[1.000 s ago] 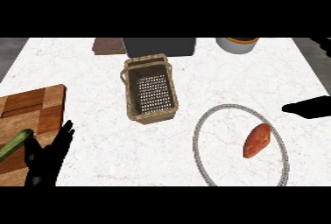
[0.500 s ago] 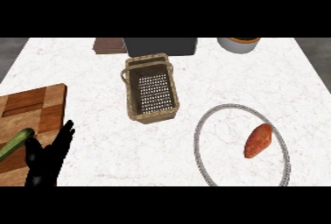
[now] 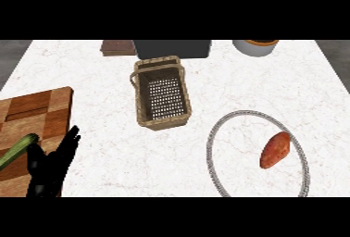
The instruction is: Pick the sweet potato from the placemat and place it in the basket
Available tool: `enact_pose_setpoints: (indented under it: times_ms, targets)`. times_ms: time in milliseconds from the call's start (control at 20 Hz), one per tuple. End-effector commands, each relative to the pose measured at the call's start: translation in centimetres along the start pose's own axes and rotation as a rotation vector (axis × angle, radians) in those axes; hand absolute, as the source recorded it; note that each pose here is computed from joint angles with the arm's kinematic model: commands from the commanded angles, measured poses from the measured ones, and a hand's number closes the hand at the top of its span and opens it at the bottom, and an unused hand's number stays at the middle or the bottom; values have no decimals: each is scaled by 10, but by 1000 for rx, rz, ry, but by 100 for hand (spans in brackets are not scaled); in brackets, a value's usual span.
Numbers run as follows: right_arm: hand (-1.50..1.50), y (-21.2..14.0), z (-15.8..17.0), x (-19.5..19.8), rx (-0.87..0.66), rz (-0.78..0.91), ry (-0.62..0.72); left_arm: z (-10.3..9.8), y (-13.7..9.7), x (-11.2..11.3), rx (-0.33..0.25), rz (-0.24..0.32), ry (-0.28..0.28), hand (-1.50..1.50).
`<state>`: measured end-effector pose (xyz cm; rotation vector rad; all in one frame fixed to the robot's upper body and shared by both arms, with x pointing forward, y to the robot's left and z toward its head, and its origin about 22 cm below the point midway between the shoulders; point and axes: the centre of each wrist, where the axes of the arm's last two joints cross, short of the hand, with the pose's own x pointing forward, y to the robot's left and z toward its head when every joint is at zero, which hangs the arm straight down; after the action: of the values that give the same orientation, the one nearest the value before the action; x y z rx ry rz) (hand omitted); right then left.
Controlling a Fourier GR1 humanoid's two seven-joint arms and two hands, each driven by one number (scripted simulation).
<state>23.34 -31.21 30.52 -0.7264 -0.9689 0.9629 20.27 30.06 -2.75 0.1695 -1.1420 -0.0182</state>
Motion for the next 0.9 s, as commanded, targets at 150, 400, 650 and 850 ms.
enact_pose_setpoints:
  times_ms: [150, 400, 650, 850]
  targets:
    - [-150, 24, 1, 3, -11, -40, 83, -1, 4, -19, -25, -3, 124, 0]
    - [-150, 59, -17, -17, -14, -72, 55, -7, -11, -22, -17, -19, 130, 0]
    - [-150, 79, -28, -18, 0, -42, 79, -8, 1, -16, -10, -4, 131, 0]
    - [-150, 114, -50, -23, 35, -9, 116, -9, -10, -20, -29, -24, 114, 0]
